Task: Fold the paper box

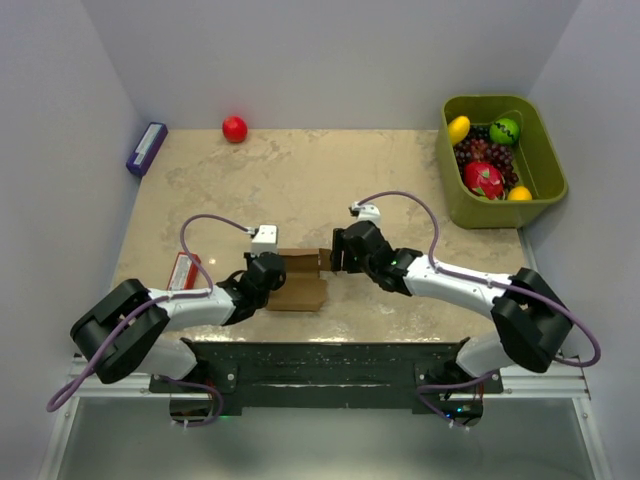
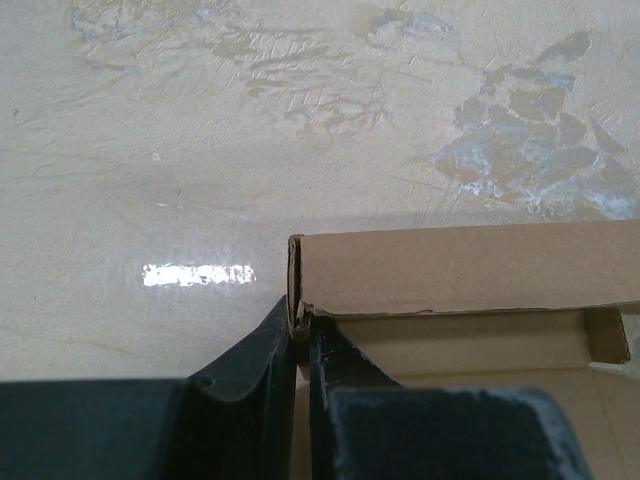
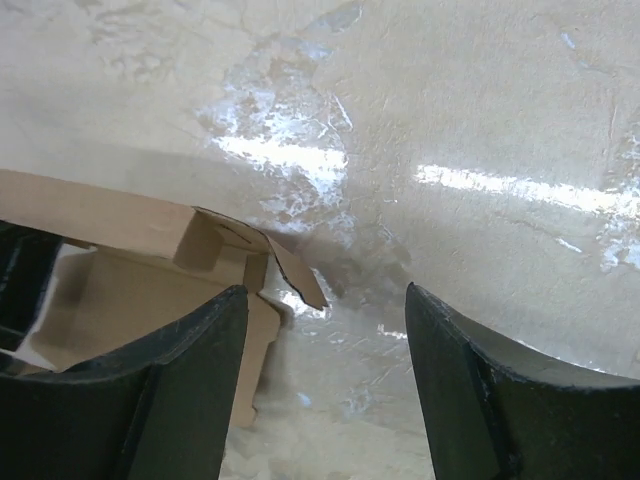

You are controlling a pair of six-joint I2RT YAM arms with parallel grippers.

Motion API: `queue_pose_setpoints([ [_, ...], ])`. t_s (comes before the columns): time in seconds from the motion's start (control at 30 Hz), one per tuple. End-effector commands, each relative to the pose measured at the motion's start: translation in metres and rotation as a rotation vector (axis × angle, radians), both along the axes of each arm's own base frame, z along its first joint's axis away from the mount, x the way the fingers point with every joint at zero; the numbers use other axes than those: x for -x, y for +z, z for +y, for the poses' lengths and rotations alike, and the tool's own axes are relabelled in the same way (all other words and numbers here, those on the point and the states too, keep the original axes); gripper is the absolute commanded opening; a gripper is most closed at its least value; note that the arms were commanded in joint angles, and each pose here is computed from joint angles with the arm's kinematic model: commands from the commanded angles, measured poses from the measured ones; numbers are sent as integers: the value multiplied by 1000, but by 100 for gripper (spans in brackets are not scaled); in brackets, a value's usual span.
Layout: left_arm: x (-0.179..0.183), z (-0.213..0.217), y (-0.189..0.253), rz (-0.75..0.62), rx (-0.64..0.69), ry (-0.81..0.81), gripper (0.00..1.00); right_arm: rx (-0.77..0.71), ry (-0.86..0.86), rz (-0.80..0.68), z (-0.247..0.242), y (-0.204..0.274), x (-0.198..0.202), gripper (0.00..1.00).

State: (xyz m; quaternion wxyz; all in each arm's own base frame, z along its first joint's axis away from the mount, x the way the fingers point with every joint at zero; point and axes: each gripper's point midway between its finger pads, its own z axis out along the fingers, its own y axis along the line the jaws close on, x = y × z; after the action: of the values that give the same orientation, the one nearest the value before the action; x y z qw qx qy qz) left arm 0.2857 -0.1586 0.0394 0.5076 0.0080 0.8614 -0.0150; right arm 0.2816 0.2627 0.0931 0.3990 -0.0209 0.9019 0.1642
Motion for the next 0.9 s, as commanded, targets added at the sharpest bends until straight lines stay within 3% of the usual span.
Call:
queue_pose_setpoints([
  [0.0, -4, 1, 1, 6, -9, 9, 0, 46, 82, -39, 12, -7, -8, 63],
  [0.13, -4, 2, 1, 8, -10, 12, 0, 69, 99, -37, 13, -14, -9, 57],
  [0.53, -5, 1, 0, 15, -17, 13, 0, 3, 183, -48, 40, -19, -11, 18],
  [0.87, -7, -2, -2, 23, -17, 11, 0, 70, 161, -57, 54, -15, -1, 2],
])
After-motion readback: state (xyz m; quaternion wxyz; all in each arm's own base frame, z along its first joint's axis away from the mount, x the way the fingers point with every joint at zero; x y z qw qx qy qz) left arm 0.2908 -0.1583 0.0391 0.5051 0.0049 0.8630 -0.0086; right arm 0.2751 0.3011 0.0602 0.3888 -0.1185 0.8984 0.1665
